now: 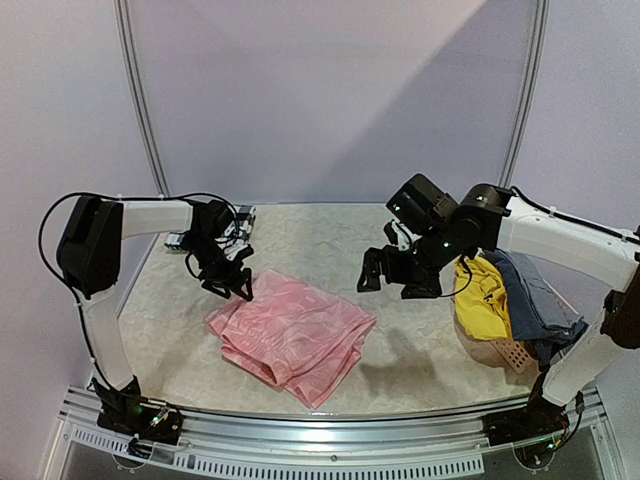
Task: Fold and stack the mixed laundry pile
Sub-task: Pick up the square-folded shorts from the center of the board.
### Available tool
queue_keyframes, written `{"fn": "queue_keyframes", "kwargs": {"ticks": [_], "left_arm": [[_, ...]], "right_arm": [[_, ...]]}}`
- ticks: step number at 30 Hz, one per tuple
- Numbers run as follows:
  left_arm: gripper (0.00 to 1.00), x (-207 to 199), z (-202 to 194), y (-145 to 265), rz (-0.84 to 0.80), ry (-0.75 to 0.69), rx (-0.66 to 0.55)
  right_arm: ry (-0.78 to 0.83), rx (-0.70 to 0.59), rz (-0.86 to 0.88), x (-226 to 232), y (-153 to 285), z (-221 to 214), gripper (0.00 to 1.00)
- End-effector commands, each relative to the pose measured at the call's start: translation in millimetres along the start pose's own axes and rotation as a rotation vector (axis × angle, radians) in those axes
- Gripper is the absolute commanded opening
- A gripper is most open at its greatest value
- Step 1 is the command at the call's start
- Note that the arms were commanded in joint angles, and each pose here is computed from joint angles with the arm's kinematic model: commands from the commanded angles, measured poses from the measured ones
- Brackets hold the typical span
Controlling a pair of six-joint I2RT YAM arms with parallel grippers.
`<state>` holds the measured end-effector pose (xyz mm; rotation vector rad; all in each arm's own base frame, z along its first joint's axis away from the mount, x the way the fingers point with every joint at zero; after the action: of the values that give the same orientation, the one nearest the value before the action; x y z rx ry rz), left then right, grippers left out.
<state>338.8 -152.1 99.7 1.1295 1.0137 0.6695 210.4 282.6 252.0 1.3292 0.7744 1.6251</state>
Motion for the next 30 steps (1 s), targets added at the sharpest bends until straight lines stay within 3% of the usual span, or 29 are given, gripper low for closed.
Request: {"fn": "queue_keyframes", "kwargs": {"ticks": [1,10,16,26,30], "left_arm": [[0.81,1.5,3.4,-6.3,-0.087,-0.002,-0.002],[0.81,5.8,2.4,-19.6,-0.098,0.011,0.036],[0.76,6.6,-1.7,-25.1,-0.100,0.027,0.047],[0.45,-5.7,-10.7,-39.9,-0.170,0.071,0.047],[0.27,-13.1,-9.6,-42.3,-0.176,0.087,0.033]], "right_arm": [[-0.023,-0.024,0.026,4.0,1.5,0.4,0.99],[-0.021,-0.004,0.040,9.6,-2.5,0.3,0.99],[-0.006,0.006,0.024,6.6,-1.8,-3.7,0.99],[0.007,0.014,0.026,2.7,2.8,-8.5,0.99],[0.010,0.016,0.027,-0.7,4.8,-12.3,0.99]]}}
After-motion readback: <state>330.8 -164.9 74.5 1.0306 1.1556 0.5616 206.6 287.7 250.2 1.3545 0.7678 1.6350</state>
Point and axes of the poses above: each gripper's point midway between its finger pads, its own y axis back along the fingers, its own x axis along the line the jaws close on, z = x × y, the point moved 7 cm from there along y, back along the fingers, and after that the axes turned 5 degrees about -y, right-handed, at the moved point
